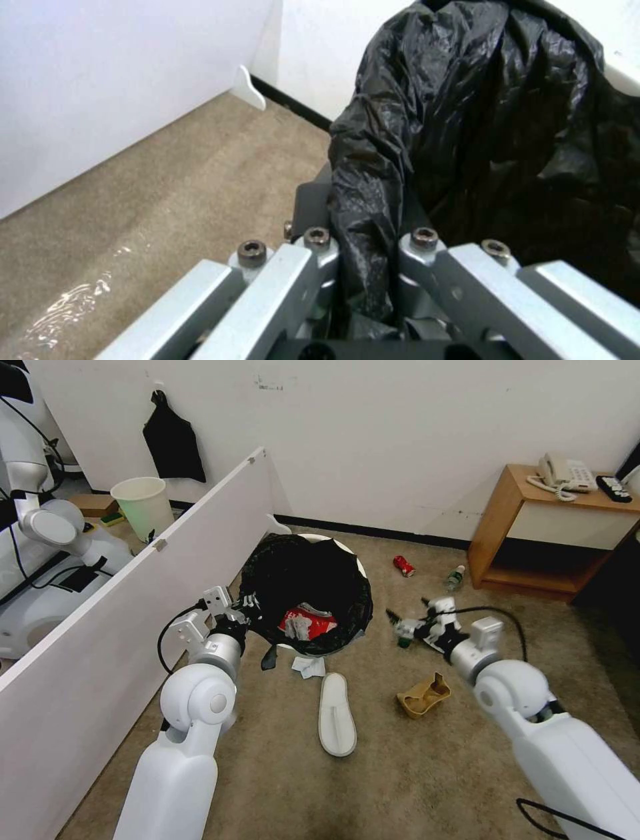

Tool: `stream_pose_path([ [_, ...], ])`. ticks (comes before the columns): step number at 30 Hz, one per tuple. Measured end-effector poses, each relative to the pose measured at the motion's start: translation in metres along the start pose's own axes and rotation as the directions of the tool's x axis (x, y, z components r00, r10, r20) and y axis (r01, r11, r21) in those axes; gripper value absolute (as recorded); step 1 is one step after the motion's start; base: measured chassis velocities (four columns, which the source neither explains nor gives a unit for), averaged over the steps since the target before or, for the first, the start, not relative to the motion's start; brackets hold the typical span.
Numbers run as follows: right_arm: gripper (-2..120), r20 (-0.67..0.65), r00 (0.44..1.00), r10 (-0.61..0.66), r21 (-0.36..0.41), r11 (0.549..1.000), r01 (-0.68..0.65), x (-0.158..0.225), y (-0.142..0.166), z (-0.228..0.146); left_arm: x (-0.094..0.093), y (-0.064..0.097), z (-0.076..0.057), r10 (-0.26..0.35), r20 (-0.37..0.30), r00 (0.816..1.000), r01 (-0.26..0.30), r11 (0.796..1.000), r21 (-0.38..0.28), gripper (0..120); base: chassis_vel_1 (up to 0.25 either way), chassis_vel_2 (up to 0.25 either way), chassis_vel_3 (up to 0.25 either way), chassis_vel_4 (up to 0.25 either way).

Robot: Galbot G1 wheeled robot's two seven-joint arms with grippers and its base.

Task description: Pick up the trash bin, then pick up the garbage from the floor and place it into the trash bin.

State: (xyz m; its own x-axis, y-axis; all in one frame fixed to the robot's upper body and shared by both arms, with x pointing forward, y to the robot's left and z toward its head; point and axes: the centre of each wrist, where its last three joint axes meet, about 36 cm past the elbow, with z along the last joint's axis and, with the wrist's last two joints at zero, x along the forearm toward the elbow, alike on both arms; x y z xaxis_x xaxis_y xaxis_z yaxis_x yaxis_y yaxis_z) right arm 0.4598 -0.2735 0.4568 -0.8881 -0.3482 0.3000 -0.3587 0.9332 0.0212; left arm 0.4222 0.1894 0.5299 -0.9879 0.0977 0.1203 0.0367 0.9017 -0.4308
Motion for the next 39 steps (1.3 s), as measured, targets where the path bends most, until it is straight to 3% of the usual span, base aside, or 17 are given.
stream_pose_path([
  [8,100,-0.156,0.987,-0.024,-0.051,0.999,0.016,-0.021,0.031,0.028,0.001,0.001,0.0,0.0,0.0,1.0,0.0,1.0,0.001,4,0.0,0.0,0.0,0.0],
  [17,100,-0.237,0.97,-0.057,-0.083,0.996,0.038,-0.032,0.045,0.041,0.002,0.001,0.001,-0.001,-0.004,1.0,0.001,1.0,0.001,4,0.0,0.0,0.0,0.0],
  [27,100,-0.41,0.905,-0.113,-0.164,0.985,0.049,-0.051,0.081,0.059,0.003,0.0,0.005,-0.002,-0.01,1.0,0.002,1.0,0.001,4,0.0,0.0,0.0,0.0],
  [39,100,-0.466,0.871,-0.157,-0.252,0.967,0.04,-0.081,0.106,0.077,0.007,0.001,0.006,-0.003,-0.011,1.0,0.003,1.0,-0.003,4,0.0,0.0,0.0,0.0],
])
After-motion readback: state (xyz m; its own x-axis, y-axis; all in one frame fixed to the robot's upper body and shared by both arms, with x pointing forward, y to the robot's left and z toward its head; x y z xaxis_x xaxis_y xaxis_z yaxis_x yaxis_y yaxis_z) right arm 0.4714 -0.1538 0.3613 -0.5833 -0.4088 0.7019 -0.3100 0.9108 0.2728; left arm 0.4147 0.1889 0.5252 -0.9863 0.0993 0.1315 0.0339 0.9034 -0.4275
